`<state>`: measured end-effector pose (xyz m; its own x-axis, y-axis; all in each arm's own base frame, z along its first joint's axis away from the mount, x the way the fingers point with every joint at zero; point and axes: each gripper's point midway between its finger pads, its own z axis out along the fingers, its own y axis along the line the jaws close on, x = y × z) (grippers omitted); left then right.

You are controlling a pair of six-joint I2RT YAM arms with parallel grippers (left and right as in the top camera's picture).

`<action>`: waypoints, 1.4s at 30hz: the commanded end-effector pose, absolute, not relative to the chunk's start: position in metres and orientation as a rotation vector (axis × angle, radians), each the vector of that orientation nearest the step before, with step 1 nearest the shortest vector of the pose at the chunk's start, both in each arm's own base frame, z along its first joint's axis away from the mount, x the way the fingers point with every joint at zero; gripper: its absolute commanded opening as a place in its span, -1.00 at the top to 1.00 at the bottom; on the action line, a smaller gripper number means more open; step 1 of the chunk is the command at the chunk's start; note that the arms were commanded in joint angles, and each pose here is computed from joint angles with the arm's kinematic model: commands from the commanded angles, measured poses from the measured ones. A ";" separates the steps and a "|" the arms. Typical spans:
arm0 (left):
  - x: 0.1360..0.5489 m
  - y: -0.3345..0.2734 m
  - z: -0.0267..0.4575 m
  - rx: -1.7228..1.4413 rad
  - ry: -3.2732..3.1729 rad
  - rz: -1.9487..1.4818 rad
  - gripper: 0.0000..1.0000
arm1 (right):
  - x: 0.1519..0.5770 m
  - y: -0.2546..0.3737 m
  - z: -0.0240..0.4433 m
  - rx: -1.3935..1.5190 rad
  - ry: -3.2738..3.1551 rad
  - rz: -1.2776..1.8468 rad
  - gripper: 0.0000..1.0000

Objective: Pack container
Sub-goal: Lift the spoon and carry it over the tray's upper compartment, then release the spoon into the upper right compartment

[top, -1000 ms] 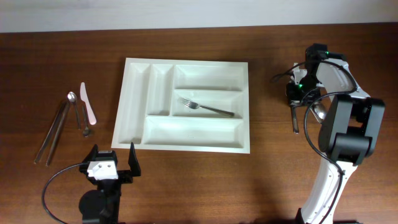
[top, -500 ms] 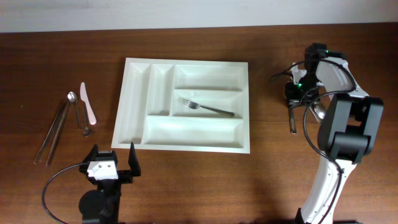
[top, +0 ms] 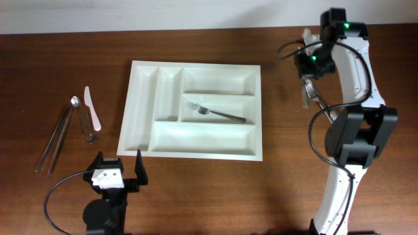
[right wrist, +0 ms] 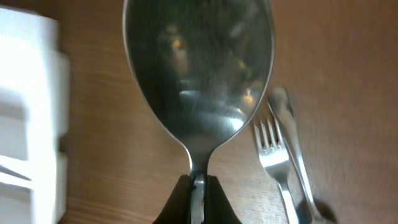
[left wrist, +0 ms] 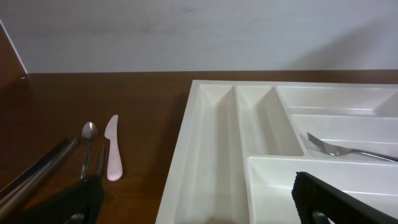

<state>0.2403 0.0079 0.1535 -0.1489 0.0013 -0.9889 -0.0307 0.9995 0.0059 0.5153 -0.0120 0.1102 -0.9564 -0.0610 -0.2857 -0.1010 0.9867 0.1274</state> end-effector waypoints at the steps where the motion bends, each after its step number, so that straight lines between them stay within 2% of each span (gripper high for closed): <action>1: 0.240 0.008 0.152 -0.014 1.718 0.032 -0.99 | 0.529 0.039 0.145 -0.454 2.693 0.283 0.92; 8: 0.240 0.008 0.152 -0.014 1.718 0.032 -0.99 | 0.548 0.129 0.165 -0.985 2.368 0.243 0.92; 15: 0.240 0.008 0.152 -0.014 1.718 0.032 -0.99 | 0.534 0.195 0.163 -1.602 1.964 0.106 0.92; 28: 0.240 0.008 0.152 -0.014 1.718 0.032 -0.99 | 0.505 0.252 0.086 -1.788 1.930 0.341 0.92; 29: 0.240 0.008 0.153 -0.014 1.718 0.032 -0.98 | 0.505 0.253 0.084 -1.789 1.930 0.341 0.89; 30: 0.240 0.008 0.152 -0.014 1.718 0.032 -0.99 | 0.505 0.253 0.085 -1.788 1.928 0.341 0.61; 31: 0.240 0.008 0.152 -0.014 1.718 0.032 -0.98 | 0.506 0.254 0.085 -1.786 1.924 0.337 0.42; 32: 0.240 0.008 0.152 -0.014 1.718 0.032 -0.98 | 0.507 0.254 0.086 -1.783 1.920 0.334 0.32; 39: 0.240 0.008 0.152 -0.014 1.718 0.032 -0.99 | 0.525 0.249 0.094 -1.547 2.064 0.361 0.03; 42: 0.240 0.008 0.152 -0.014 1.718 0.032 -0.99 | 0.537 0.244 0.112 -1.381 2.140 0.376 -0.17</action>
